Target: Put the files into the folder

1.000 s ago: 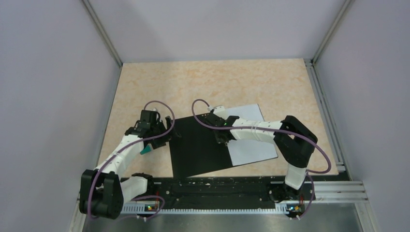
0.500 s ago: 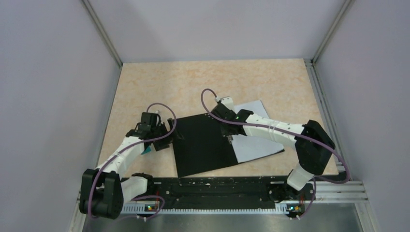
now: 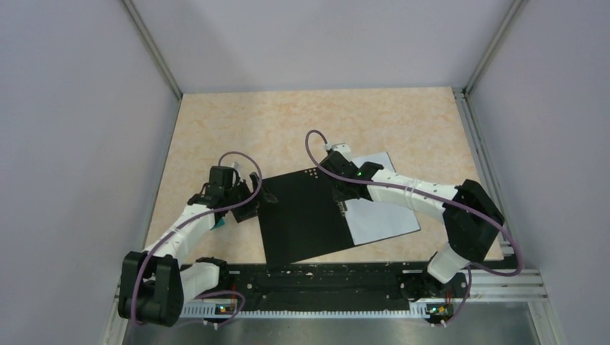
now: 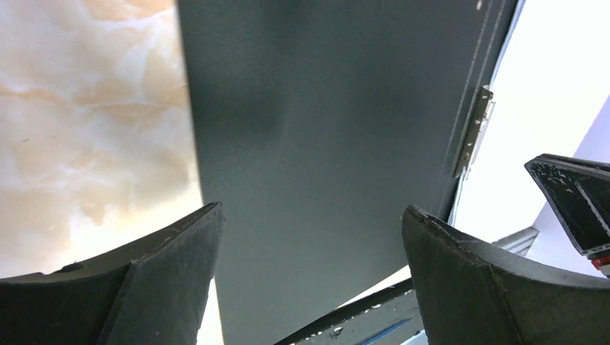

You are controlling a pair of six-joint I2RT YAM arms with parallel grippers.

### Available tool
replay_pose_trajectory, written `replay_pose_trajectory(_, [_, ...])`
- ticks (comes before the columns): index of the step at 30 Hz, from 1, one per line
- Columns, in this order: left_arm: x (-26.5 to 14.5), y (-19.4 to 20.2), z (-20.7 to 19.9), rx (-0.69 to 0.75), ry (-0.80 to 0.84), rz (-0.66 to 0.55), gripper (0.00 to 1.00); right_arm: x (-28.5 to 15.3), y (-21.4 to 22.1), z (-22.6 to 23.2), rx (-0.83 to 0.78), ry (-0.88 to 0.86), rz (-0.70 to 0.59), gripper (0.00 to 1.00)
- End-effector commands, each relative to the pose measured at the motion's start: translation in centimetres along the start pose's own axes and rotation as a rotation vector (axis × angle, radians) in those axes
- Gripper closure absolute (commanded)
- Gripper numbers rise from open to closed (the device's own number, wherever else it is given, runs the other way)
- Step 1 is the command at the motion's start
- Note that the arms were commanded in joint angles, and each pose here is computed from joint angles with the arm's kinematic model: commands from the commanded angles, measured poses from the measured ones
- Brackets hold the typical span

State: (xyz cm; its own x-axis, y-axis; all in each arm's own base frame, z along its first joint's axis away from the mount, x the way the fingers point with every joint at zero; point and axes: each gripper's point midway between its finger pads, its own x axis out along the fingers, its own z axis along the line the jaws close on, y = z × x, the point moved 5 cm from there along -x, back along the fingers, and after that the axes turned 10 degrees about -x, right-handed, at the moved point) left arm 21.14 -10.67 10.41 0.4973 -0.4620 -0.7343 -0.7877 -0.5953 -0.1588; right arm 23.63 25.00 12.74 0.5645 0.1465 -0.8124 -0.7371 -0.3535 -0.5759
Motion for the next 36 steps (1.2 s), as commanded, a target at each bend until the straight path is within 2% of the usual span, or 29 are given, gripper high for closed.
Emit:
replay_pose_trajectory(1, [-1.0, -1.3, 0.1, 0.001, -0.057, -0.108, 0.03, 0.9, -0.3, 0.7, -0.010, -0.027, -0.006, 0.80])
replay_pose_trajectory(11, [-1.3, -1.5, 0.2, 0.018, -0.076, -0.114, 0.03, 3.7, 1.0, 1.2, -0.020, 0.043, 0.050, 0.80])
replay_pose_trajectory(19, [-1.3, -1.6, 0.2, 0.034, -0.083, -0.112, 0.03, 4.6, 0.9, 1.9, -0.024, 0.067, 0.045, 0.80])
replay_pose_trajectory(27, [-1.2, -1.8, 0.3, 0.042, -0.089, -0.115, 0.03, 6.0, 1.9, 2.1, -0.043, 0.131, 0.081, 0.83])
replay_pose_trajectory(30, [-1.1, -1.9, 0.5, 0.043, -0.097, -0.117, 0.03, 6.4, 2.3, 2.0, -0.056, 0.167, 0.093, 0.86])
replay_pose_trajectory(33, [-1.0, -2.0, 0.7, 0.048, -0.104, -0.123, 0.03, 6.3, 2.3, 1.9, -0.075, 0.209, 0.093, 1.00])
replay_pose_trajectory(36, [-1.0, -2.0, 0.8, 0.051, -0.105, -0.128, 0.03, 5.8, 1.8, 1.8, -0.082, 0.216, 0.090, 1.00])
